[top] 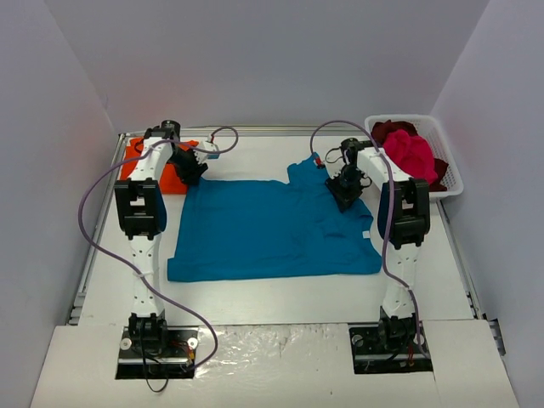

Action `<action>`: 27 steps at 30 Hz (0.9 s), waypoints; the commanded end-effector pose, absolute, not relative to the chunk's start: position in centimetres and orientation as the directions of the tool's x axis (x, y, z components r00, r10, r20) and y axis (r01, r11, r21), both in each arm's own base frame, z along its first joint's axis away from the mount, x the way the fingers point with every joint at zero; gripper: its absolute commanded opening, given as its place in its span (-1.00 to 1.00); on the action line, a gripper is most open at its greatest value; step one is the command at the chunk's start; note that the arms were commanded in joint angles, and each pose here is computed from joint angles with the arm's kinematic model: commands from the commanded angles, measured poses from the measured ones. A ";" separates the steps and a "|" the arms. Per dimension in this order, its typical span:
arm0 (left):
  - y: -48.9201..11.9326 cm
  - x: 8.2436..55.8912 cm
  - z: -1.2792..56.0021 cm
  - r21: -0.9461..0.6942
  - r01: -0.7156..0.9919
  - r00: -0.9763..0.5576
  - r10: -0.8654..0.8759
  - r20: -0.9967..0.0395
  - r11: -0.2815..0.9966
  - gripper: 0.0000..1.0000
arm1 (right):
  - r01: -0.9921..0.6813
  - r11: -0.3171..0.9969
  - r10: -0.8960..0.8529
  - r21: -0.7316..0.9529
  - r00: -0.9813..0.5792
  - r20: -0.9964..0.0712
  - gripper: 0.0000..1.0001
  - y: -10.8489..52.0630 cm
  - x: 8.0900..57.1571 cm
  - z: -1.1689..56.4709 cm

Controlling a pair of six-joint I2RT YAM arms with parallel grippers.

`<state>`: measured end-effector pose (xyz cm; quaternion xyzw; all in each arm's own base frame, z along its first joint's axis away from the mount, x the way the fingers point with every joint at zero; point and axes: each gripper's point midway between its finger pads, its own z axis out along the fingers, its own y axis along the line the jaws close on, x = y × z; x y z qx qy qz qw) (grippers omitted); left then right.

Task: Fold and stack the t-shirts
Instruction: Grap the side of the flattened tshirt furthest away from the robot with both arms

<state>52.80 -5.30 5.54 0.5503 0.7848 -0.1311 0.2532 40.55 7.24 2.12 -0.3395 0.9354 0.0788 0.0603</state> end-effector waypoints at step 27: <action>-4.2 52.6 7.2 0.161 0.939 -0.216 0.885 -0.413 0.304 -0.95 | -0.682 0.728 -0.659 0.069 -0.724 -0.205 -0.46 6.9 40.9 7.4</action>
